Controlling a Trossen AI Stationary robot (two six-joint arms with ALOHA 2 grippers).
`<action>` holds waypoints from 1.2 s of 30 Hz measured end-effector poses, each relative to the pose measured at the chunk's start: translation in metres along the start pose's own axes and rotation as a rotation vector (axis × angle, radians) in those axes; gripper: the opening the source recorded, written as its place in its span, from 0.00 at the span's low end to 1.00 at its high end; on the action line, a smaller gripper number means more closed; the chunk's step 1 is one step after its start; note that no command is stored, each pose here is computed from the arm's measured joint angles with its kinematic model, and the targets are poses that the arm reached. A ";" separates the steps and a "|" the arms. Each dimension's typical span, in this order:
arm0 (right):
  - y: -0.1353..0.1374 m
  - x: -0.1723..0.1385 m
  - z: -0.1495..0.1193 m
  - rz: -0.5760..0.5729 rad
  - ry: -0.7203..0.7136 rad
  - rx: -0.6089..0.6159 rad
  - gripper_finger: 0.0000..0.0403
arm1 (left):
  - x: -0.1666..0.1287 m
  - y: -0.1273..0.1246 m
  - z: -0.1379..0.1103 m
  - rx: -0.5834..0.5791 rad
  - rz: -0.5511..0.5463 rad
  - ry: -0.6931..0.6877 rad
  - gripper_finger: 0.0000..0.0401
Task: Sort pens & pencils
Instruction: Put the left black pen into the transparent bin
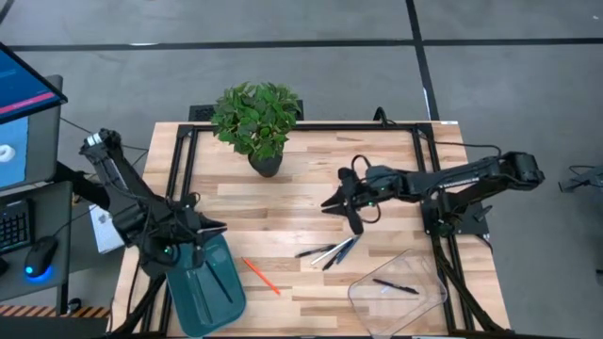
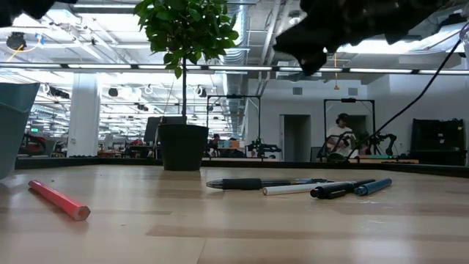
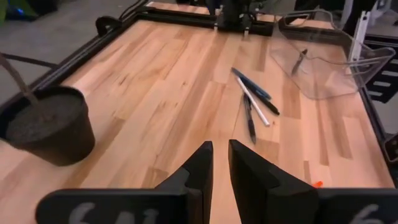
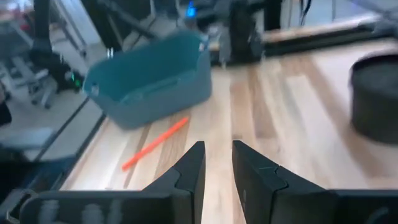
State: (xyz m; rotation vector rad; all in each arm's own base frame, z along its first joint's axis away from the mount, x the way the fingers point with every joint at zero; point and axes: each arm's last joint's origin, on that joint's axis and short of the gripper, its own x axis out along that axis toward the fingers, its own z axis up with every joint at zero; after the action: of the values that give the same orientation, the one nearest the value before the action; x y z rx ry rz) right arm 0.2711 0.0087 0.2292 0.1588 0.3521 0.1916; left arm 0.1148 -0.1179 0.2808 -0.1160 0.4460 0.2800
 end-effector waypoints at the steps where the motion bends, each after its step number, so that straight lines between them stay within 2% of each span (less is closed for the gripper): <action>1: 0.001 0.004 -0.003 0.005 0.015 0.000 0.26 | 0.003 -0.001 0.002 0.010 0.006 -0.002 0.10; 7: 0.002 0.019 -0.019 0.018 0.089 0.010 0.26 | 0.026 -0.011 0.009 0.076 0.007 0.026 0.10; 16: 0.000 0.033 -0.038 0.036 0.185 0.028 0.26 | 0.068 -0.013 0.009 0.084 0.111 0.100 0.10; 22: 0.013 0.042 -0.051 0.081 0.244 0.016 0.26 | 0.101 -0.024 0.001 0.151 0.148 0.137 0.10; 27: 0.031 0.045 -0.059 0.131 0.285 0.001 0.26 | 0.121 -0.034 -0.006 0.143 0.149 0.132 0.10; 33: 0.035 0.045 -0.062 0.022 0.291 0.028 0.26 | 0.139 -0.045 -0.008 0.157 0.138 0.085 0.10; 36: 0.033 0.045 -0.063 -0.011 0.303 0.082 0.26 | 0.143 -0.049 -0.009 0.153 0.131 0.072 0.10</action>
State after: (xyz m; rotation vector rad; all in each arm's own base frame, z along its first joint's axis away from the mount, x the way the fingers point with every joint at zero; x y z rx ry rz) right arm 0.2849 0.0583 0.1624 0.2090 0.6627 0.1911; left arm 0.2488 -0.1314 0.2117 0.0527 0.5459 0.3701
